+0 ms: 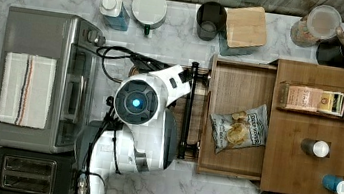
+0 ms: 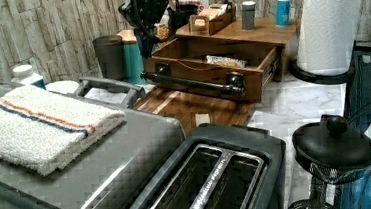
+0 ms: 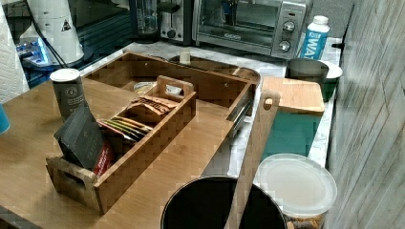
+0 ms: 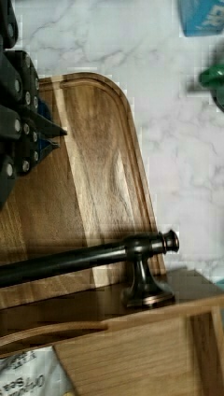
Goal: Close the drawer.
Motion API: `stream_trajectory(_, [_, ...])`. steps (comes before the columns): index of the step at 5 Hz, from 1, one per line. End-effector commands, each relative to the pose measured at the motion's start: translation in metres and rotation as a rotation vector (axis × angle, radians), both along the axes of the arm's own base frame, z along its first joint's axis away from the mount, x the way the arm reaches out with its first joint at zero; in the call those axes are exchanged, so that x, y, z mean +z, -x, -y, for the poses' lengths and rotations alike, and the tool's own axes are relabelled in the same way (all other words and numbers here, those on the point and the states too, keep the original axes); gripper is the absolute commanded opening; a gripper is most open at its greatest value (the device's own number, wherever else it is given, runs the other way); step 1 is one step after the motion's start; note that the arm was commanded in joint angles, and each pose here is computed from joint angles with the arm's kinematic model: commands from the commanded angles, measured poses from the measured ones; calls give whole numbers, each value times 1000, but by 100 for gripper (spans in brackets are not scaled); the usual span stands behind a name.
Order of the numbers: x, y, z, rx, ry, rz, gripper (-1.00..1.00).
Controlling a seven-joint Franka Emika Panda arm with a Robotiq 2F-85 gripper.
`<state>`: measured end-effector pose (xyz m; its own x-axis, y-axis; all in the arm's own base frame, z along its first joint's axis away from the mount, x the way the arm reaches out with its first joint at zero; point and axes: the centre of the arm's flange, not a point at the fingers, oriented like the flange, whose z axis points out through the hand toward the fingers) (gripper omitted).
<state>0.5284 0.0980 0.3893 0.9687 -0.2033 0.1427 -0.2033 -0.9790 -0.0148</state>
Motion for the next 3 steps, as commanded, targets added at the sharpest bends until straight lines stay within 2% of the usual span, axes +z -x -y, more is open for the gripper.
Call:
stream_trajectory(1, [-88,-1,-13,96,59,-116,-100])
stream_trajectory(2, [-113,11,-24,113,110,-65,-100])
stream_trajectory(3, [-127,14,-14,119,74,-86,-100])
